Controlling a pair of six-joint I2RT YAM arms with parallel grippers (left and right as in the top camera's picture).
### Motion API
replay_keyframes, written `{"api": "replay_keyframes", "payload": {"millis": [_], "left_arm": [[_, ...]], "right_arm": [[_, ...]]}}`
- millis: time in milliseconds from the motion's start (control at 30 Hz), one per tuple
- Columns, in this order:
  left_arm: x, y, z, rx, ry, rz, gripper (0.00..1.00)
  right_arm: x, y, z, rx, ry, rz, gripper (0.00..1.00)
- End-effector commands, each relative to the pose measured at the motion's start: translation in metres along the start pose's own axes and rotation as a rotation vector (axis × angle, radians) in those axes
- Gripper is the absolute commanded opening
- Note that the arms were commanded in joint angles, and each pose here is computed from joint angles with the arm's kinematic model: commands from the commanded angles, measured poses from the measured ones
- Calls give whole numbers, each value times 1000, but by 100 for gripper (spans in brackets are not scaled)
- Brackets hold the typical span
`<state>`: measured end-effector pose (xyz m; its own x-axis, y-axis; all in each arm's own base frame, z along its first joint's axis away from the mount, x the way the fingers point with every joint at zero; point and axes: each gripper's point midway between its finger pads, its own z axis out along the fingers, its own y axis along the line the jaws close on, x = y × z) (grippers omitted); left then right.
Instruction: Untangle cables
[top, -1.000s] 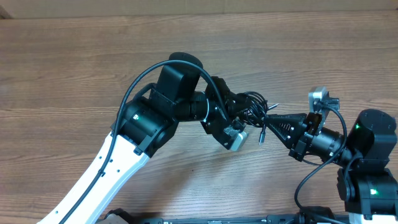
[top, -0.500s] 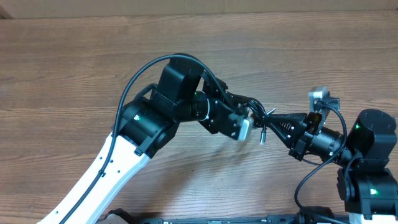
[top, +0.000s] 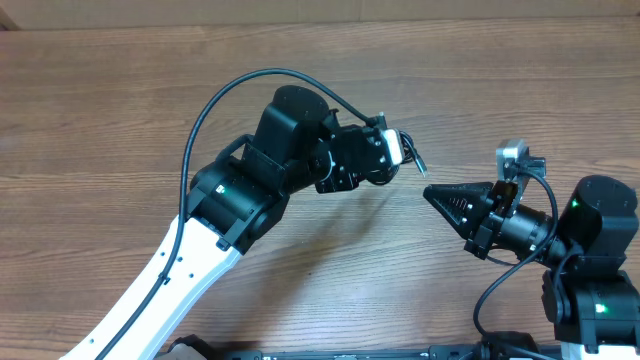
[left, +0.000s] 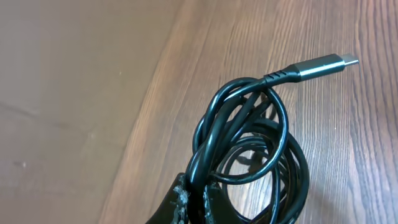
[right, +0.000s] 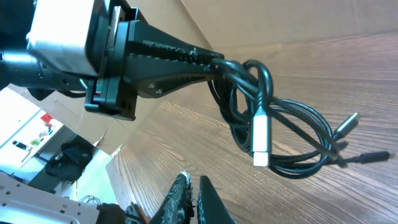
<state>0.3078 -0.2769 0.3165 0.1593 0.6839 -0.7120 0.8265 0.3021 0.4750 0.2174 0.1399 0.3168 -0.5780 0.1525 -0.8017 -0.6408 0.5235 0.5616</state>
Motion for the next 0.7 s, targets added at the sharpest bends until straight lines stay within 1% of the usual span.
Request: {"api": "replay_keyframes", "payload": {"millis": [0,100,133,267,400,500,633,667], "left_arm": [[-6,2,0,-1,-20,-60,4],[-13,-7,-1,51,-60,-49,4],[-14,-10,-1,69,-70,-36,4],[-15,-12,-1,79,-73,-32,4],[-15,-12,-2,81,-75,-40,4],[-18,-16,-2,105,-95,-40,4],[-26,-26,-4,162,-138,-40,4],[-24,-28,-5,169,-132,-43,4]], "right_arm": [[-6,7,-3,-14,-12,-28,4],[-7,2,-3,20,-19,-24,35],[-7,1,-3,24,-20,-23,40],[-7,1,-3,24,-20,-23,41],[-7,1,-3,24,-20,-24,36],[-8,1,-3,26,-20,-24,36],[-7,-8,-3,74,-24,-10,41],[-7,-11,-3,90,-25,-4,45]]}}
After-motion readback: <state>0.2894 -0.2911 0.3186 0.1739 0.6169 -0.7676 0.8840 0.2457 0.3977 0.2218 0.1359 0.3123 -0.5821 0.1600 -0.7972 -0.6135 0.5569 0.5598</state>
